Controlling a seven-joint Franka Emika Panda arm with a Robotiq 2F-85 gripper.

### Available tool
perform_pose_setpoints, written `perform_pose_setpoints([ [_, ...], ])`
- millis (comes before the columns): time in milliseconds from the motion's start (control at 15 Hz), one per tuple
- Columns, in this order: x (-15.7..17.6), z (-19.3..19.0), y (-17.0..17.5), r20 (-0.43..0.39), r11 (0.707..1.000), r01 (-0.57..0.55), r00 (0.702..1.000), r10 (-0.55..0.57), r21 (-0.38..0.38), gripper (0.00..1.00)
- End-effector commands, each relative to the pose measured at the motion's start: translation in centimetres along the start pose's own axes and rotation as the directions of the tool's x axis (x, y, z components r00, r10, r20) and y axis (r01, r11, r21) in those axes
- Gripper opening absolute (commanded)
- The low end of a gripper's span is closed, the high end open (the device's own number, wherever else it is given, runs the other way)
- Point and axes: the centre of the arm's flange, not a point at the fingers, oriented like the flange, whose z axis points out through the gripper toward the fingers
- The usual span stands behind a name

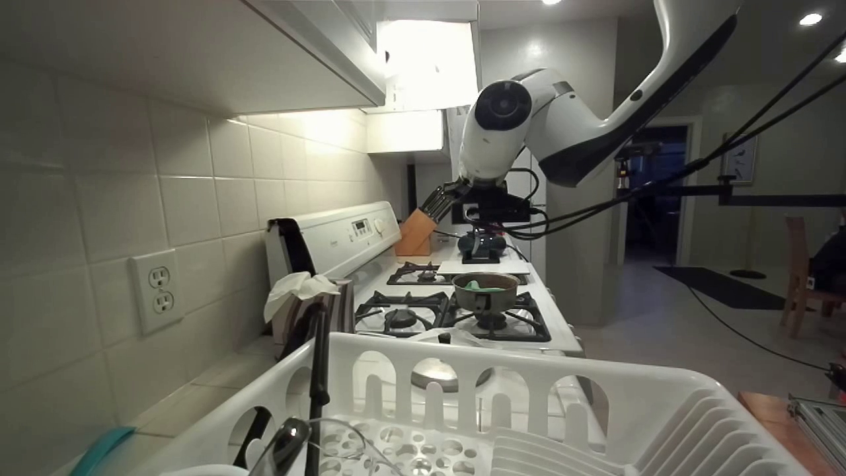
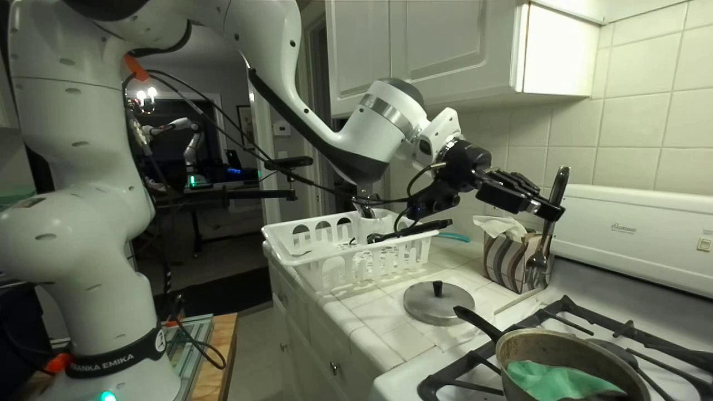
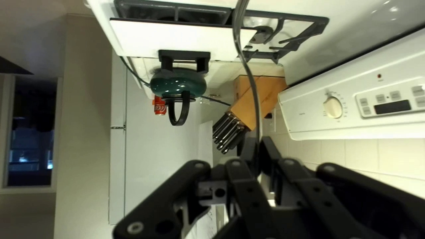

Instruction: Use the fork to press down on the rug in the pot and place the fork back

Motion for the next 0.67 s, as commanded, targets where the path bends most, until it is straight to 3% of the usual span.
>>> perform_pose_setpoints([
  [0,0.1,-3.2,0.2,0.105,0.99,-0.017,0.994,0.002,0.139,0.02],
  [267,0.3,-4.8,0.4,0.274,0.953,-0.029,0.96,-0.057,0.301,0.02],
  [600,-0.7,-2.0,2.9,0.476,0.931,0.0,0.86,-0.186,0.365,0.02],
])
